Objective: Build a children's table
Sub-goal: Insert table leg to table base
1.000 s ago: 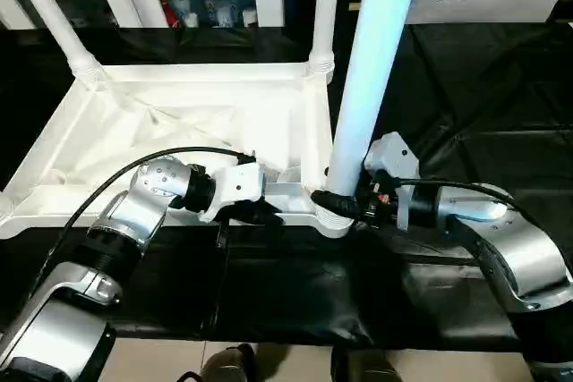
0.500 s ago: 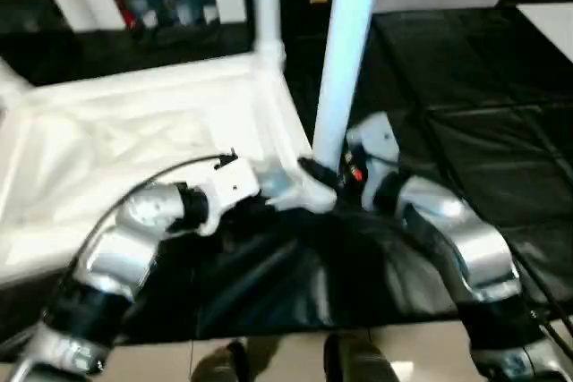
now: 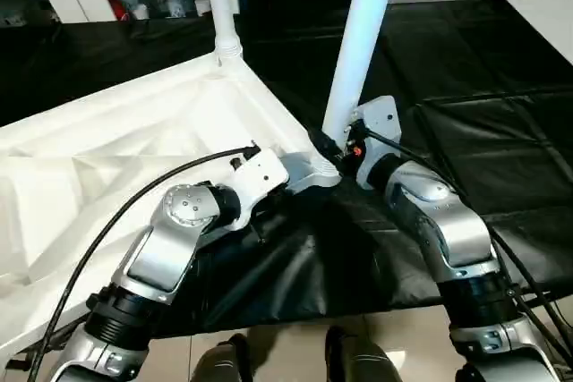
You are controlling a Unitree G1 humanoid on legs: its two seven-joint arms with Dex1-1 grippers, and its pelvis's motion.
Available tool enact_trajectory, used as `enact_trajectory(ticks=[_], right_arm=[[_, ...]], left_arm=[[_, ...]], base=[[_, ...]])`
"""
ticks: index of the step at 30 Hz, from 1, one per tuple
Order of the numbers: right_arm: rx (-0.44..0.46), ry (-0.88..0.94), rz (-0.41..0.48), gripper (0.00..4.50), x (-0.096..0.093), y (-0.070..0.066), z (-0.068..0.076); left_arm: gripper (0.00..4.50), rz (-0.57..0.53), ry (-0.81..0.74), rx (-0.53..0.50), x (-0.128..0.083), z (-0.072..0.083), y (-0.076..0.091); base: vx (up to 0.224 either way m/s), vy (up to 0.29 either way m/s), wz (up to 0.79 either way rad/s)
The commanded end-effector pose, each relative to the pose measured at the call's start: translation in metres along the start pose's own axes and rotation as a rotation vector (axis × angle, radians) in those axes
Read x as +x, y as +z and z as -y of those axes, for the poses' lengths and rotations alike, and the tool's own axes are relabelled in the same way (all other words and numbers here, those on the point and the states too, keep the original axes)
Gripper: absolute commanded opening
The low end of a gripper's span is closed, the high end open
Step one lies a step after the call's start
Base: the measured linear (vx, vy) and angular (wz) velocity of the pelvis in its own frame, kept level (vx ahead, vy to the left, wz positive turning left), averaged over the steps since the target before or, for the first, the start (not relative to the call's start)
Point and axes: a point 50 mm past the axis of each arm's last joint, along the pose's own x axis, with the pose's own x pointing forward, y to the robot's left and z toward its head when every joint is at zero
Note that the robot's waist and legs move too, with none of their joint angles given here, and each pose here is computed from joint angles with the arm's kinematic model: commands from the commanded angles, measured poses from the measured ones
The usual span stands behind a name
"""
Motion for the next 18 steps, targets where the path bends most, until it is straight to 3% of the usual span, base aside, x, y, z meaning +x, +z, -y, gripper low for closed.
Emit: enact_trajectory(ticks=[1,2,3,11,18], right_arm=[[0.104,-0.012,-0.188,2.24,-0.002,-0.047,0.000],[0.111,-0.008,-0.183,2.24,-0.002,-0.047,0.001],[0.119,-0.002,-0.177,2.59,-0.001,-0.046,0.002],[0.116,0.008,-0.153,3.23,-0.001,-0.046,0.006],[0.116,0.073,-0.070,3.79,-0.019,-0.039,0.010]], left_arm=[[0.00,-0.008,0.048,0.017,-0.003,-0.008,0.006],[0.00,-0.006,0.045,0.004,-0.003,-0.008,0.007],[0.00,-0.003,0.043,-0.007,-0.002,-0.009,0.007],[0.00,-0.021,0.044,-0.010,-0.001,-0.012,0.003],[0.00,-0.038,0.047,0.012,-0.004,-0.022,-0.003]], base=[[0.000,0.000,0.00],[0.000,0.000,0.00],[0.000,0.000,0.00],[0.000,0.000,0.00],[0.000,0.000,0.00]])
